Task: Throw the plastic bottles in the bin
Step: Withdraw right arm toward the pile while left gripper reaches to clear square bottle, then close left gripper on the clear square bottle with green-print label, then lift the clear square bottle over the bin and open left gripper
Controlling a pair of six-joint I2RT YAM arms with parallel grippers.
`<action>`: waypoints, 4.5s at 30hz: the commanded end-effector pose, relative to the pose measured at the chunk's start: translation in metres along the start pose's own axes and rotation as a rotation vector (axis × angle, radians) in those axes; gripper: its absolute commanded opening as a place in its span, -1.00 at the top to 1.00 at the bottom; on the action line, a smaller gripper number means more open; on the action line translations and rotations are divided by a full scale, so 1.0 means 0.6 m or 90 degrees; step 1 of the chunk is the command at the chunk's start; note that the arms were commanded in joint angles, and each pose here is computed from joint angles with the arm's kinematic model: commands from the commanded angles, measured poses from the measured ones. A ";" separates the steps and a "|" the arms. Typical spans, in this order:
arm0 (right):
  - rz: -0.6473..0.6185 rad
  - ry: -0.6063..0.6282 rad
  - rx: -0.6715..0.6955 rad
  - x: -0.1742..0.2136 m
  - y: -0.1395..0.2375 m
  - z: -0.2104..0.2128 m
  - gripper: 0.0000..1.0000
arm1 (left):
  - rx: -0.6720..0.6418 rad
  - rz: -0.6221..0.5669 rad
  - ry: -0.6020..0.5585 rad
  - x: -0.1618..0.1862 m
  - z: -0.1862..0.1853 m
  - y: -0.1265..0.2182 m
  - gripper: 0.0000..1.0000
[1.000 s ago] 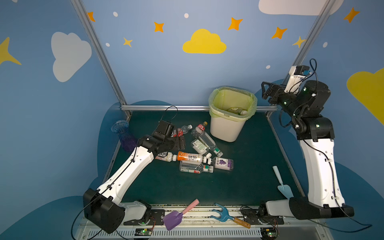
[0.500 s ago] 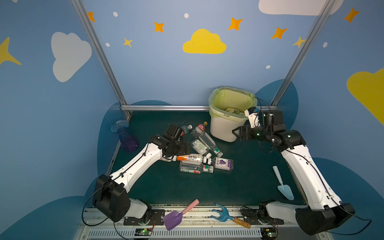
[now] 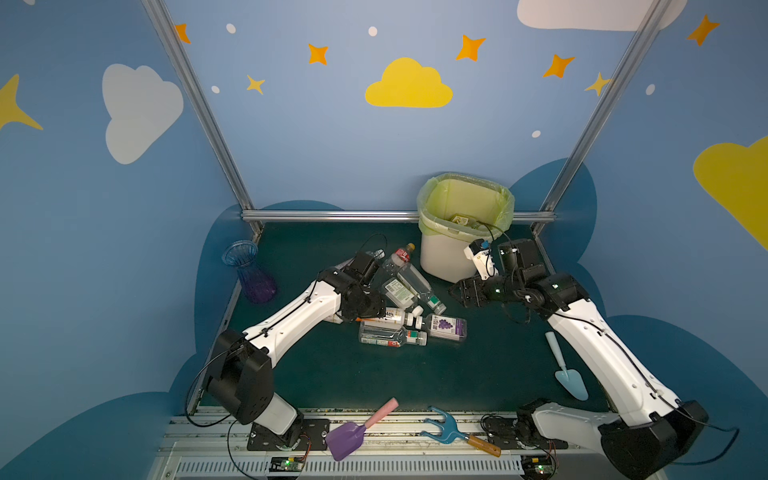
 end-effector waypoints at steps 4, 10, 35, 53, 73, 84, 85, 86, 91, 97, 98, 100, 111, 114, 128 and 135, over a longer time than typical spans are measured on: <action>0.004 -0.002 -0.002 -0.001 -0.011 0.002 -0.69 | 0.000 -0.023 0.003 -0.052 -0.024 -0.005 -0.59; 0.000 -0.005 0.002 0.005 -0.004 0.003 -0.69 | 0.006 0.009 0.015 -0.097 -0.052 -0.032 -0.63; -0.018 0.061 0.026 0.002 0.061 0.011 -0.71 | -0.018 0.088 0.148 -0.149 -0.066 -0.179 -0.68; -0.031 0.064 0.042 -0.014 0.078 -0.020 -0.73 | -0.026 0.049 0.199 -0.192 -0.056 -0.234 -0.72; -0.047 0.040 0.064 -0.019 0.086 -0.041 -0.74 | -0.015 0.059 0.197 -0.205 -0.046 -0.250 -0.69; -0.053 0.035 0.072 -0.023 0.086 -0.046 -0.74 | 0.001 0.040 0.191 -0.217 -0.043 -0.236 -0.24; -0.053 0.035 0.072 -0.023 0.086 -0.046 -0.74 | 0.000 0.036 0.191 -0.219 -0.042 -0.233 -0.24; -0.053 0.034 0.072 -0.023 0.085 -0.046 -0.74 | 0.001 0.034 0.190 -0.219 -0.042 -0.230 -0.23; -0.059 0.035 0.074 -0.025 0.087 -0.046 -0.74 | 0.009 0.004 0.189 -0.230 -0.039 -0.198 -0.17; -0.068 0.030 0.074 -0.028 0.086 -0.047 -0.74 | 0.020 -0.044 0.190 -0.242 -0.029 -0.137 -0.17; -0.069 0.029 0.073 -0.028 0.085 -0.047 -0.74 | 0.023 -0.056 0.190 -0.245 -0.027 -0.124 -0.16; -0.071 0.027 0.074 -0.028 0.085 -0.047 -0.74 | 0.028 -0.077 0.189 -0.250 -0.024 -0.097 -0.17; -0.102 0.016 0.087 -0.035 0.096 -0.053 -0.74 | 0.106 -0.289 0.178 -0.299 -0.029 0.128 -0.16; -0.116 0.012 0.089 -0.038 0.102 -0.055 -0.74 | 0.169 -0.398 0.164 -0.316 -0.048 0.210 -0.16; -0.146 -0.005 0.090 -0.056 0.112 -0.065 -0.74 | 0.424 -0.595 -0.020 -0.450 -0.252 0.346 -0.15; -0.148 -0.026 0.093 -0.055 0.117 -0.074 -0.74 | 0.435 -0.572 0.024 -0.491 -0.266 0.259 -0.99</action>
Point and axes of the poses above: each gripper's point midway between its finger pads, its own y axis back along the fingers, its own z axis along the line the jaws close on, x = y × z, the point moved 5 cm from there along y, back along the fingers, and after that the axes turned 5 degrees about -y, right-handed, at the moved point
